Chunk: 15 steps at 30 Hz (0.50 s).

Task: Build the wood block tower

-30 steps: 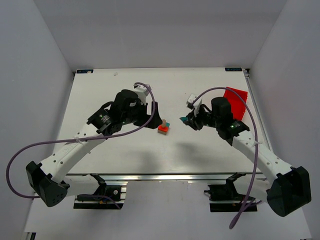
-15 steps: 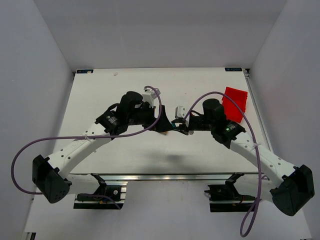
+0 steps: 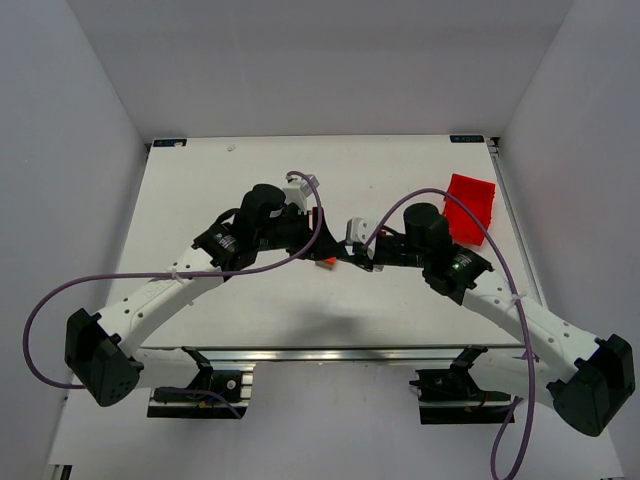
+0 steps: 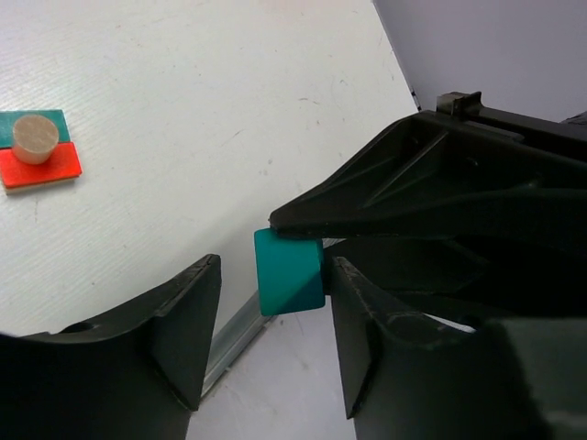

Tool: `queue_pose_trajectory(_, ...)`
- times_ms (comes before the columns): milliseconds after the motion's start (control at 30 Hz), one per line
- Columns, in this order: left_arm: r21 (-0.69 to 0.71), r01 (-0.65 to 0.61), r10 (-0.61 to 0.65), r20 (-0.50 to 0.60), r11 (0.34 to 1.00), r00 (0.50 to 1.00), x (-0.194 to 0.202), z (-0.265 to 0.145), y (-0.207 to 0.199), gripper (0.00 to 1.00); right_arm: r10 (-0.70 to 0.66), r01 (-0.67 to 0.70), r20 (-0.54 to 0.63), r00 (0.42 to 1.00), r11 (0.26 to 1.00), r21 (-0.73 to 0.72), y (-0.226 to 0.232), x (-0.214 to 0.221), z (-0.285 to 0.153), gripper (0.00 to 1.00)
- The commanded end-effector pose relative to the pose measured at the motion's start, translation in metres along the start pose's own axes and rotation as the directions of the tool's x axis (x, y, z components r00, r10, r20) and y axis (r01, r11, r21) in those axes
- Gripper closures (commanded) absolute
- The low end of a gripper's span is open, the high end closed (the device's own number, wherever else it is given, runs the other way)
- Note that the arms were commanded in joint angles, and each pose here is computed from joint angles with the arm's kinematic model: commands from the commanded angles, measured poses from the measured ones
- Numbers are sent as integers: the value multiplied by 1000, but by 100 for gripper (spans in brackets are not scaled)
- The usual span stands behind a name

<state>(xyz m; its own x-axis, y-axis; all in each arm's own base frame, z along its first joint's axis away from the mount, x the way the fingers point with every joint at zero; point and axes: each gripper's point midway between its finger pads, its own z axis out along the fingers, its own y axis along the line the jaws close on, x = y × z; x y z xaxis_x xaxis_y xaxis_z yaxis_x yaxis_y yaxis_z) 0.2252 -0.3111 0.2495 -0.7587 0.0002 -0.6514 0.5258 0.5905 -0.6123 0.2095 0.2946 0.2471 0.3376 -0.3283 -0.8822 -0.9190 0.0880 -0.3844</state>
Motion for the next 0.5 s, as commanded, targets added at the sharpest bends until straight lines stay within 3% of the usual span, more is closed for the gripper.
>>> queue_pose_trajectory(0,28,-17,17,7,999,1000,-2,1,-6,40,-56,52,64,996,997,64,-14,-26,-4,70)
queue_pose_trajectory(200,108,-29,30,-9,994,1000,4,1,-18,72,-51,43,50,997,989,142,-28,-25,0,68)
queue_pose_trajectory(300,116,-41,42,-3,992,999,3,-1,-19,95,-34,23,55,998,981,192,-36,-27,0,62)
queue_pose_trajectory(333,123,-67,67,0,990,998,3,-2,-20,100,-30,17,64,997,980,198,-37,-30,-2,57)
queue_pose_trajectory(400,131,-115,112,23,985,993,-3,-4,-21,100,-14,0,75,997,982,189,-35,-33,-4,39)
queue_pose_trajectory(433,155,-194,189,44,969,981,-5,-9,-23,100,-3,-11,81,997,985,172,-31,-35,-5,11)
queue_pose_trajectory(467,156,-229,222,63,961,973,-9,-12,-24,100,11,-18,54,999,990,143,-25,-32,-7,11)
